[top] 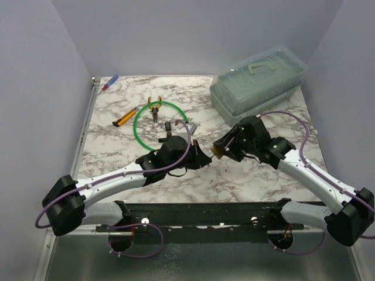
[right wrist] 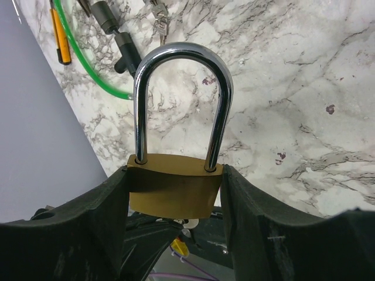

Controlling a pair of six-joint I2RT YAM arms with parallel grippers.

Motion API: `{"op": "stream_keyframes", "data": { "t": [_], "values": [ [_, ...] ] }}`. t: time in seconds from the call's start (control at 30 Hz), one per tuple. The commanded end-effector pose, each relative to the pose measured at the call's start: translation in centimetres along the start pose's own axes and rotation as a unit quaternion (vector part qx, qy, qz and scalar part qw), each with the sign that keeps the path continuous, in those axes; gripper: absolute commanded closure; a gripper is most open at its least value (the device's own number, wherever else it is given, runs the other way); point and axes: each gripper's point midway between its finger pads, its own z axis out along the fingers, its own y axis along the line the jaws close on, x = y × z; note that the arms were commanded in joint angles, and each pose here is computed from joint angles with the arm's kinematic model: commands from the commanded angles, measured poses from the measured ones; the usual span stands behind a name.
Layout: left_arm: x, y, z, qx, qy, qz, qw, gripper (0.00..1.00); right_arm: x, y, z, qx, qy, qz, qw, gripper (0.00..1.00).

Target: Unlock with the key

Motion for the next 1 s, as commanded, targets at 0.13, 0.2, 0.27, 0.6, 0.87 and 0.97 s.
{"op": "stream_keyframes", "data": {
  "t": [0.13, 0.2, 0.27, 0.6, 0.87, 0.97],
  "values": [
    [-1.2, -1.5, 0.3, 0.013, -0.013, -0.004, 1.0, 1.0, -1.2, -0.2, -0.3, 0.004, -0.037, -0.002, 0.999, 1.0],
    [-1.2, -1.5, 0.4, 0.012, -0.012, -0.004, 1.0, 1.0, -1.3, -0.5, -0.3, 0.01, -0.041, -0.002, 0.999, 1.0],
    [-1.2, -1.5, 0.5, 0.012, -0.011, -0.005, 1.0, 1.0, -1.4, -0.8, -0.2, 0.015, -0.046, -0.001, 0.999, 1.0],
    [-1.2, -1.6, 1.0, 0.01, -0.007, -0.009, 1.0, 1.0, -1.5, -1.1, -0.2, 0.018, -0.052, -0.007, 0.998, 1.0],
    [-0.5, -1.2, 0.9, 0.01, 0.003, -0.011, 1.0, 1.0, -1.9, -0.5, -0.7, 0.013, -0.06, 0.003, 0.998, 1.0],
    [-0.2, -0.9, 0.6, 0.009, 0.003, -0.014, 1.0, 1.0, -1.9, 0.0, -0.9, 0.008, -0.058, 0.004, 0.998, 1.0]
  ]
}}
